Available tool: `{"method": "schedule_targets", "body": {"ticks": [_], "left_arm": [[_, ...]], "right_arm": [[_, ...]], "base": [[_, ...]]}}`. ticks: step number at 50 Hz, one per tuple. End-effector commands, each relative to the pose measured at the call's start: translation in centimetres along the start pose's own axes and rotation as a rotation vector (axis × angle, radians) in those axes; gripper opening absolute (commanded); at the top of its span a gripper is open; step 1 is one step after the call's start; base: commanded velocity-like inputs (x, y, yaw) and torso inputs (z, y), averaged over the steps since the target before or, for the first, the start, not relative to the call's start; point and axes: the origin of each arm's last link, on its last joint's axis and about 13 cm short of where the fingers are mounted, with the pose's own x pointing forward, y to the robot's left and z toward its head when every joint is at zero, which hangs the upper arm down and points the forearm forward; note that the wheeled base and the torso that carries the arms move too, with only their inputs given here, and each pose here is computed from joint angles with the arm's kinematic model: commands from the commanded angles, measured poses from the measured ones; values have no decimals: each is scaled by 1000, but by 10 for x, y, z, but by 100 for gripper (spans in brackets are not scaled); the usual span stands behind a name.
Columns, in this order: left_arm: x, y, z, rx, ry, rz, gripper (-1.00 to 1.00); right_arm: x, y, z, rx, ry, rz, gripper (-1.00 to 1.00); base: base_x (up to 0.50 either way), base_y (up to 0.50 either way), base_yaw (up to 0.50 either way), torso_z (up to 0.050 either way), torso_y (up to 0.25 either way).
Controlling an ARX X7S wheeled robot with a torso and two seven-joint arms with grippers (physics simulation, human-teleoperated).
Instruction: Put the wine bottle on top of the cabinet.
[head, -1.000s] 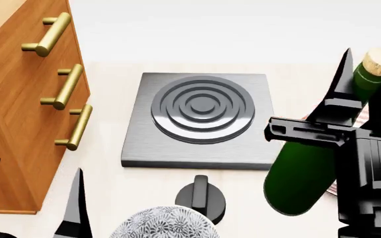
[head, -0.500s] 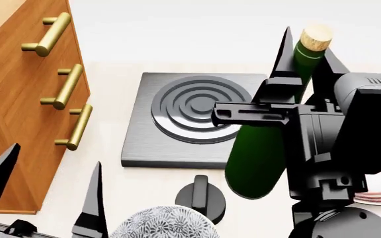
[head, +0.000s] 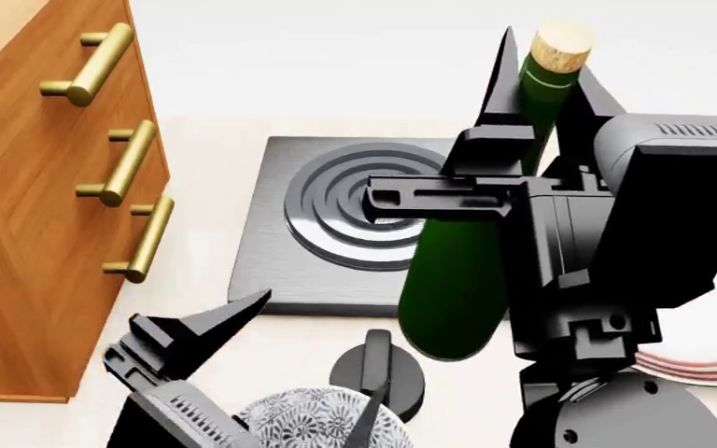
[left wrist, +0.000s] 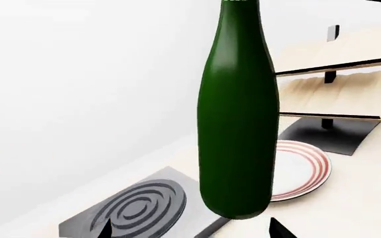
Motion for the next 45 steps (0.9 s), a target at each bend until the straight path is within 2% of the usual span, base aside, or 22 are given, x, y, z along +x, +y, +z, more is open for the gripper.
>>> {"method": "schedule_targets", "body": {"ticks": [1,10,23,45], "left_arm": [[20,-5,-5,-15,34,-111,100],[30,-10,-8,-49,13,-126,100],[44,-14,-6,-35,-2,-147,100],[63,-9,-1,-18,-52,-112,100]], "right_arm": [[-1,6,4,-12,-36,19,-100],[-2,11,4,-3,-40,37,-100],[-4,14,2,5,-34,52,-100],[-10,13,-2,23,-28,52,-100]], "base": [[0,0,0,0,0],[0,0,0,0,1],[0,0,0,1,0],[0,0,0,0,1]]}}
